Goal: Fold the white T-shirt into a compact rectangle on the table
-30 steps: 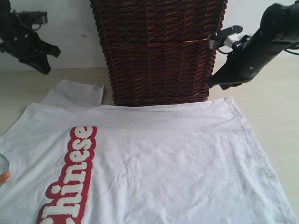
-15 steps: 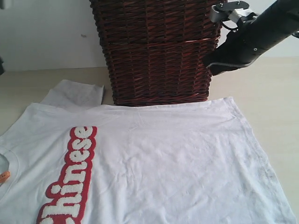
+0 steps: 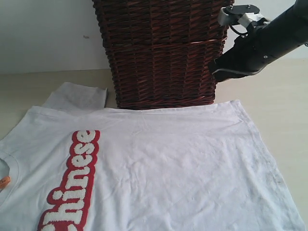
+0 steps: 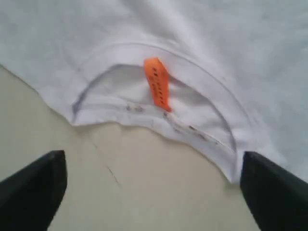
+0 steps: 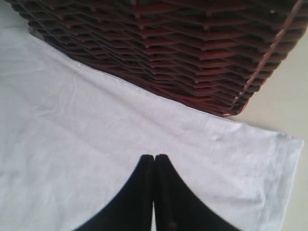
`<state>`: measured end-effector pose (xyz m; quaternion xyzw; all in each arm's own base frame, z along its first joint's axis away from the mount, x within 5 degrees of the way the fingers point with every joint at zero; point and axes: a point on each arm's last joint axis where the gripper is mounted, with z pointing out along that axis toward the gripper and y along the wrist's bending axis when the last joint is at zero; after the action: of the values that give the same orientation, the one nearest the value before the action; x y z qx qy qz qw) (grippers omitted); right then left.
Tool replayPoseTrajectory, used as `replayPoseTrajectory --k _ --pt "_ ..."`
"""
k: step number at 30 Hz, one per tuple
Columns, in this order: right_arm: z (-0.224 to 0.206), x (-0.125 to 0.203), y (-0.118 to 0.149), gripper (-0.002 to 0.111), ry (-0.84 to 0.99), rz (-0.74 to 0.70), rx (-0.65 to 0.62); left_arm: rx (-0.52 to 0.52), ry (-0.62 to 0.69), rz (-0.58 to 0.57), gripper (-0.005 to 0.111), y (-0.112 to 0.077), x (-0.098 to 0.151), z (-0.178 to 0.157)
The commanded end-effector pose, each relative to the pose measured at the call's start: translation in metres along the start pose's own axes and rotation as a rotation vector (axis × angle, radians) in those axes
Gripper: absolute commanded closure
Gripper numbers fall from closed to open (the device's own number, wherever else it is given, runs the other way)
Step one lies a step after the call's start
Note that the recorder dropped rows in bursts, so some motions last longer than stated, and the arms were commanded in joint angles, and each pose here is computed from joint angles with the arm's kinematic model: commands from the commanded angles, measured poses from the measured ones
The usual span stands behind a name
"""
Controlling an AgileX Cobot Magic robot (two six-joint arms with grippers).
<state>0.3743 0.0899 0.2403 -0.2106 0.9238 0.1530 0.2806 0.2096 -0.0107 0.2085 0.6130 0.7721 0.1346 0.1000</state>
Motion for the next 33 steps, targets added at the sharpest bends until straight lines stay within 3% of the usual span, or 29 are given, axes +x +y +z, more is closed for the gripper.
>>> replayPoseTrajectory --k 1,3,6,10,13,15,20,24,30,33 --pt "-0.003 0.000 0.000 0.108 -0.014 -0.010 0.004 -0.223 -0.115 0.020 0.002 0.002 -0.007 0.011" --pt "-0.003 -0.001 0.000 0.108 -0.018 -0.013 0.010 -0.289 -0.109 0.142 0.002 0.006 -0.008 0.011" --pt "-0.003 -0.001 -0.001 0.108 -0.022 -0.015 0.015 -0.308 -0.080 0.243 0.002 0.007 -0.006 0.009" --pt "-0.003 -0.002 -0.001 0.108 -0.032 -0.015 0.022 -0.339 -0.101 0.150 0.002 0.008 -0.005 0.003" --pt "-0.003 -0.002 -0.001 0.108 -0.032 -0.013 0.021 -0.386 -0.191 0.037 0.002 0.009 -0.012 -0.005" --pt "-0.003 -0.002 -0.002 0.108 -0.036 -0.013 0.023 -0.389 -0.186 0.068 0.002 0.009 -0.012 -0.006" --pt "-0.002 -0.002 -0.002 0.108 -0.037 -0.011 0.024 -0.209 -0.080 0.168 0.002 -0.004 0.000 0.004" --pt "-0.002 -0.002 -0.002 0.108 -0.033 -0.011 0.021 0.025 -0.064 0.242 0.002 -0.013 0.000 0.013" --pt "-0.002 -0.002 -0.002 0.108 -0.035 -0.017 0.026 0.262 -0.067 0.207 0.002 0.004 -0.006 0.019" --pt "-0.002 -0.002 -0.002 0.108 -0.035 -0.034 0.027 0.282 -0.052 0.284 0.002 0.009 -0.006 0.045"
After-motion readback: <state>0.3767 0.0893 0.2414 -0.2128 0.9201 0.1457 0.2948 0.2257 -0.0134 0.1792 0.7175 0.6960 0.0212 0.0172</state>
